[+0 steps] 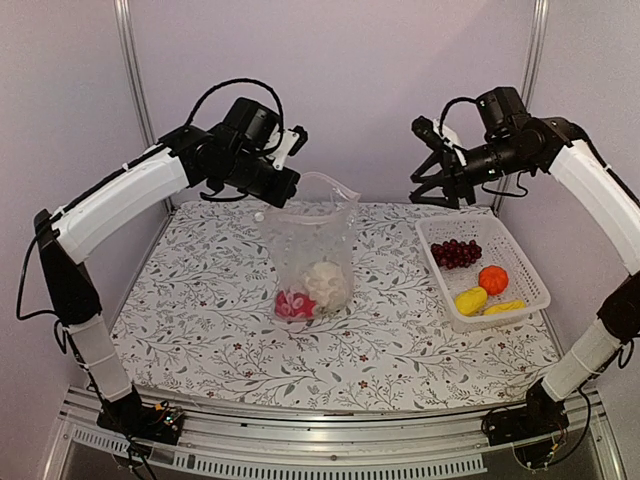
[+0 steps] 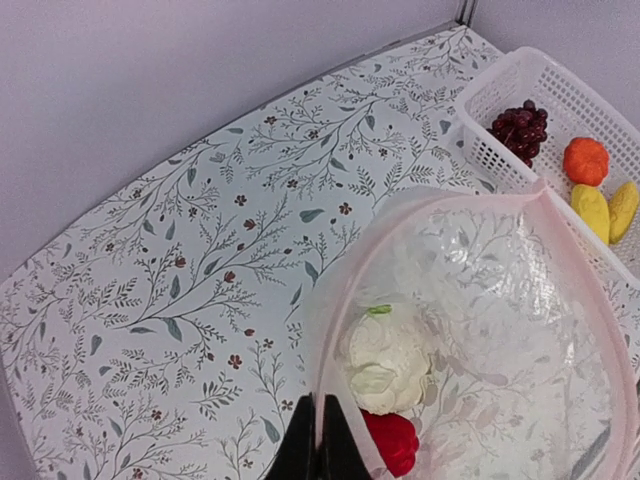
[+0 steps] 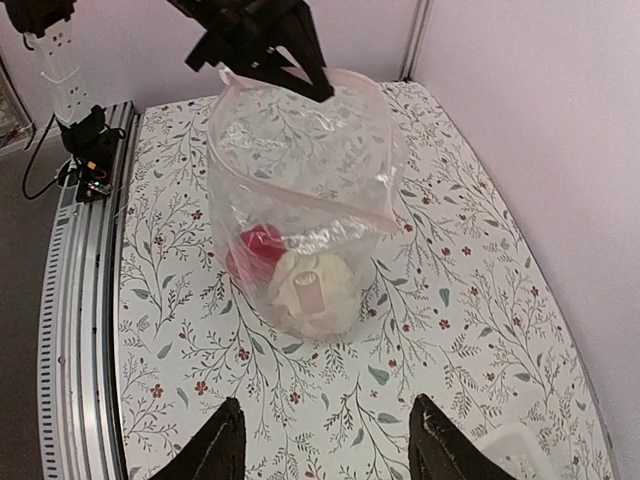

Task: Place the food in the zip-top bag and seal the zipper
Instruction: Pass from the right arm to the left, then pick up the fake vegetable from the bin.

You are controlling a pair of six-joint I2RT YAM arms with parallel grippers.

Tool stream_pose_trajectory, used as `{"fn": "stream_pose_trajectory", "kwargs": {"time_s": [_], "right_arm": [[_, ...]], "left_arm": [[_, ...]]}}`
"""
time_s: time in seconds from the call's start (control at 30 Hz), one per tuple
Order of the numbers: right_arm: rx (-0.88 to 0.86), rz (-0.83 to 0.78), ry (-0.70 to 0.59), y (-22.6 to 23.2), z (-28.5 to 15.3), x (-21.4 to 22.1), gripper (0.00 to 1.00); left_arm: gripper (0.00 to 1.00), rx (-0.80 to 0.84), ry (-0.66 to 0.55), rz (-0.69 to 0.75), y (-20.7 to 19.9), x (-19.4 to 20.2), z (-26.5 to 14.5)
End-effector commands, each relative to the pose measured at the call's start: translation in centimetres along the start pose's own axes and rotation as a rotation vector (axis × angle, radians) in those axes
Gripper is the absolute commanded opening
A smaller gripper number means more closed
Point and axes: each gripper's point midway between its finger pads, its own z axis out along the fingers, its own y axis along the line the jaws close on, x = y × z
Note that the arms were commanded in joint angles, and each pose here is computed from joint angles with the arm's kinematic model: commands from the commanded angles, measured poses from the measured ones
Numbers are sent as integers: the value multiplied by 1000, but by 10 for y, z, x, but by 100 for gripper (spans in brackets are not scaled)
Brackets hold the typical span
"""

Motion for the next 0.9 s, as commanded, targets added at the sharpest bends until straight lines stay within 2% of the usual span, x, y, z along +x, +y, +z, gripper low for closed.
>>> {"fn": "stream_pose_trajectory", "kwargs": {"time_s": [0.0,0.07,0.2,0.4,0.6,0.77,0.87], "right_arm": [[14,290,36,-28,-24,70,54],[68,415,86,-48,-31,118,54],[164,556,197,-63,-38,192,55],[298,612,428,-58,-44,268,56],[306,603,544,-39,-50,294,59],[376,618,593,-45,-60,305,70],[428,642,602,-57,-64,309,73]], "left_arm": [[0,-18,11,-33,8,9,2],[0,0,19,-37,5,11,6],[0,-8,-2,-35,6,4,6],[0,5,-23,-13,4,0,8],[0,29,-28,-18,0,2,11],[1,40,-39,-46,-2,8,14],[1,54,-50,-59,-4,10,16]]}}
